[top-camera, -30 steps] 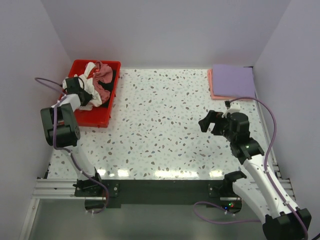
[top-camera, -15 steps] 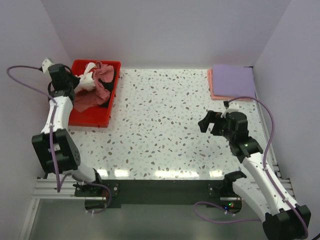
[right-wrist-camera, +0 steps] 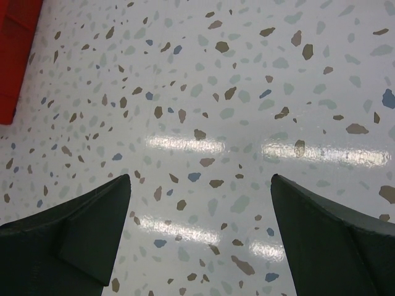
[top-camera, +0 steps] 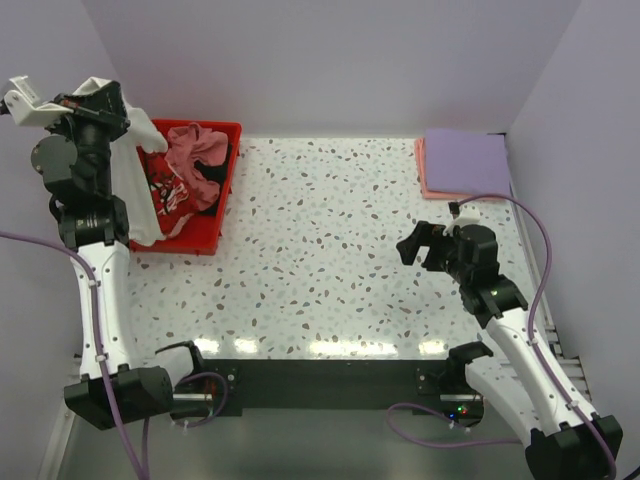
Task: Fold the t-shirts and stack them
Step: Grab the tshirt from the pile, then move the tshirt to the center of the board
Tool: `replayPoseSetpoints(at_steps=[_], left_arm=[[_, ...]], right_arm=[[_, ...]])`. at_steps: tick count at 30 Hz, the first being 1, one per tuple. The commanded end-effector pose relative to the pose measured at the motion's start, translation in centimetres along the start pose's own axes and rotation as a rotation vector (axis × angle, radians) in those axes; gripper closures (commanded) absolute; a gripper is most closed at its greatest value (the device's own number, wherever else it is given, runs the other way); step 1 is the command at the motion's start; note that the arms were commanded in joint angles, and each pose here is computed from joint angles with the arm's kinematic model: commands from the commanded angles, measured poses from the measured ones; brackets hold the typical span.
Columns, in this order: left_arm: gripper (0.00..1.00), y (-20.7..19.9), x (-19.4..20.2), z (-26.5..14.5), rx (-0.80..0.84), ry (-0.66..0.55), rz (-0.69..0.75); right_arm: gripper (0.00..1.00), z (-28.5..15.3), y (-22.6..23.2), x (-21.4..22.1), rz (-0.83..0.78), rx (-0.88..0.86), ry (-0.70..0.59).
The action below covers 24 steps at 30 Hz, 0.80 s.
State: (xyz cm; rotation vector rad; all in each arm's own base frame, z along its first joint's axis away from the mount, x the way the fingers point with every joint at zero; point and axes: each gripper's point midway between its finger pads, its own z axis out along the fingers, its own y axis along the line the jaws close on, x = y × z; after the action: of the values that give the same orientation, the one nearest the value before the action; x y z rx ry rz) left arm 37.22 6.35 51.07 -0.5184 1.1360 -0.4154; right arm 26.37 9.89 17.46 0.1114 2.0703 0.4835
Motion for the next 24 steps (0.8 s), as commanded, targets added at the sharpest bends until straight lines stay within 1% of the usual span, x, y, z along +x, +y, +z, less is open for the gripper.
replayPoseSetpoints(at_steps=[1,2,3,4,6,7,8,11,12,13,14,15,16,17,18,19,20,21,22,23,24], left_arm=[[1.0,-7.9,-3.8,-1.7,0.284,-0.044,-0.014],[1.0,-9.6,-3.9,-2.3,0.334,-0.007,-0.031],[1.0,-9.9,-3.0,-2.5,0.354,0.036,-0.041],[1.0,-11.3,-3.4,-2.8,0.401,0.047,-0.04],[1.0,-14.1,-2.5,-4.1,0.507,0.104,-0.057],[1.0,-15.1,-2.2,-4.6,0.542,0.114,-0.05],[1.0,-16.9,-1.4,-5.5,0.589,0.141,-0.073],[1.0,-19.1,-0.4,-6.5,0.663,0.16,-0.074],[1.0,-20.9,0.1,-7.3,0.707,0.175,-0.101],[1.0,-21.2,1.0,-6.9,0.715,0.195,-0.102],[1.0,-22.4,1.8,-7.3,0.751,0.228,-0.116],[1.0,-23.3,1.8,-7.4,0.78,0.239,-0.12],[1.0,-23.6,3.5,-6.7,0.789,0.29,-0.131],[1.0,-24.8,4.6,-7.4,0.845,0.338,-0.144],[1.0,-25.5,4.9,-7.5,0.87,0.358,-0.153],[1.0,-25.7,6.9,-6.9,0.878,0.411,-0.17],[1.0,-26.5,7.9,-7.3,0.909,0.446,-0.184],[1.0,-27.4,8.3,-7.9,0.952,0.473,-0.189],[1.0,-27.8,9.7,-7.8,0.967,0.504,-0.191],[1.0,-29.2,10.6,-8.9,1.006,0.533,-0.204],[1.0,-30.1,10.6,-9.3,1.023,0.526,-0.205]], right_arm=[[0.01,-0.3,0.5,-1.4,-0.004,-0.015,-0.049],[0.01,-0.3,0.6,-1.4,-0.005,-0.017,-0.05],[0.01,-0.3,0.5,-1.3,-0.004,-0.016,-0.048],[0.01,-0.2,0.4,-1.4,-0.002,-0.006,-0.048],[0.01,-0.2,0.3,-1.3,-0.002,-0.004,-0.044],[0.01,-0.1,0.3,-1.3,-0.001,-0.002,-0.043],[0.01,-0.1,0.4,-1.3,-0.002,-0.01,-0.043],[0.01,-0.1,0.4,-1.3,-0.002,-0.009,-0.042],[0.01,0.0,0.4,-1.3,-0.001,-0.006,-0.042],[0.01,0.0,0.3,-1.2,0.0,-0.004,-0.039],[0.01,0.0,0.3,-1.2,0.0,-0.007,-0.038],[0.01,0.1,0.3,-1.2,0.0,-0.006,-0.037],[0.01,0.1,0.3,-1.1,0.0,-0.008,-0.036],[0.01,0.1,0.4,-1.2,0.0,-0.009,-0.037],[0.01,0.0,0.3,-1.1,0.0,-0.003,-0.037],[0.01,0.1,0.1,-1.1,-0.001,0.004,-0.036],[0.01,0.0,0.1,-1.1,-0.001,0.006,-0.039],[0.01,0.0,0.1,-1.2,-0.001,0.005,-0.042],[0.01,0.0,0.2,-1.1,-0.002,-0.001,-0.041],[0.01,0.0,0.2,-1.1,-0.002,-0.003,-0.041],[0.01,0.0,0.2,-1.2,-0.005,-0.002,-0.043]])
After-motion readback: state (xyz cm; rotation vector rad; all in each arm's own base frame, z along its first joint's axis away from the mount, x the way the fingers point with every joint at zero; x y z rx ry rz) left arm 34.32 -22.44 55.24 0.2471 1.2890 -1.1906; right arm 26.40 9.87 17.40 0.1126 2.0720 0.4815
